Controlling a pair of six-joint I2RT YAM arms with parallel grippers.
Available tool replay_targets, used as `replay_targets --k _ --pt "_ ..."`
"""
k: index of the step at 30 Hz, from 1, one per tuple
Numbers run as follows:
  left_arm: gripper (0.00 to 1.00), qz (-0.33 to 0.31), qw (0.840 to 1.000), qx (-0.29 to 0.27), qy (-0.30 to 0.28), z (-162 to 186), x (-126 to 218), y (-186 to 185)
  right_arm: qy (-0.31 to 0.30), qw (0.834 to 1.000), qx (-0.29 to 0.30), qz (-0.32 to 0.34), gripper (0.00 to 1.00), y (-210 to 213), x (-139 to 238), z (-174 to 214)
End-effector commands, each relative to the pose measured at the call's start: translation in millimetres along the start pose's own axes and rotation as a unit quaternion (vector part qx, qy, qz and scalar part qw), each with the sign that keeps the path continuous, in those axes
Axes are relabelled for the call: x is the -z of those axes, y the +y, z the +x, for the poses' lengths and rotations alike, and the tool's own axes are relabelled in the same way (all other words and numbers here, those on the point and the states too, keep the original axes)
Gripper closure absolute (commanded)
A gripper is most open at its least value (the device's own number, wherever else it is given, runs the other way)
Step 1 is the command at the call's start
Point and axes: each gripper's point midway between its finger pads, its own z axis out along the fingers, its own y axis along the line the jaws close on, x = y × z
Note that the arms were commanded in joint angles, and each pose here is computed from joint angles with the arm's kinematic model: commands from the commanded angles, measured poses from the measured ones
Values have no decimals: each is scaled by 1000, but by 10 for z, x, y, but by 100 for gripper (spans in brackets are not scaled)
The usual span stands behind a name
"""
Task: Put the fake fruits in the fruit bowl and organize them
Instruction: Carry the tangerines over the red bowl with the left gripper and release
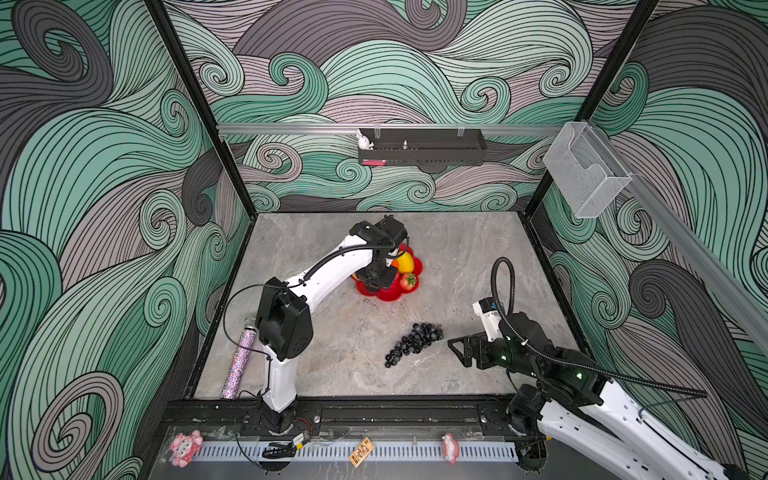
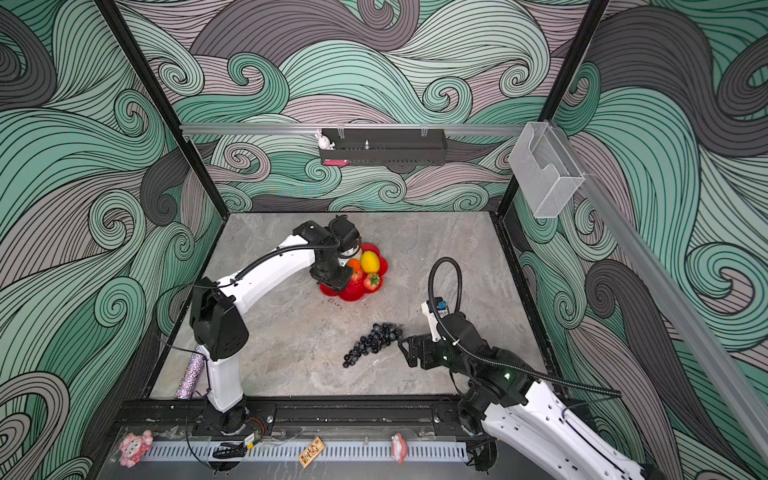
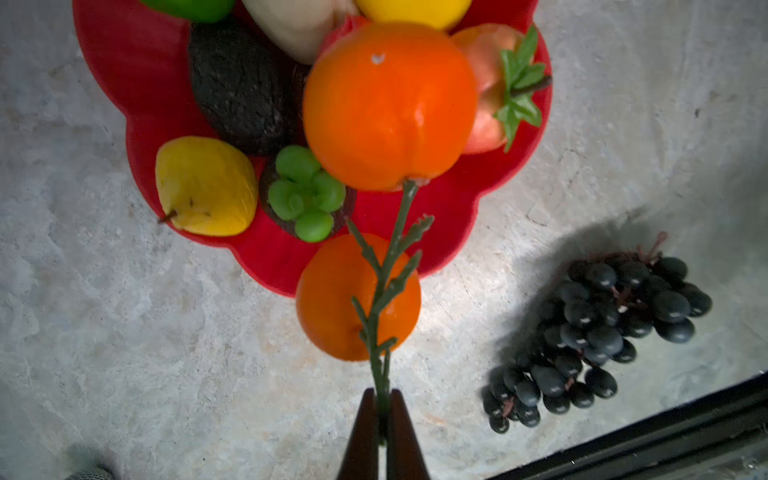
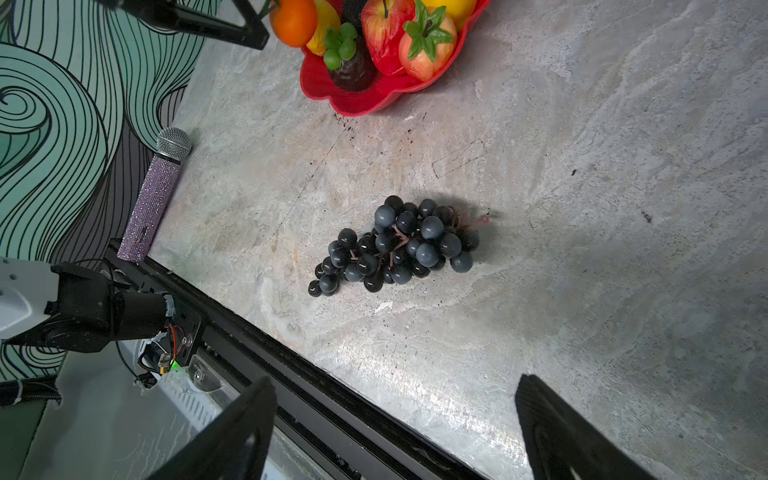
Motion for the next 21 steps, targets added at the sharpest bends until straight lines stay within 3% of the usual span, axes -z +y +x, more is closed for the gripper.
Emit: replay_targets --k 1,11,21 --pt "100 -20 999 -14 39 -3 -12 182 -4 1000 -9 7 9 -38 53 5" --pt "100 -5 999 3 48 -302 -232 344 1 1000 -16 3 9 -59 26 78" --pt "100 23 998 15 59 -389 -454 402 5 1000 -19 8 9 -69 12 81"
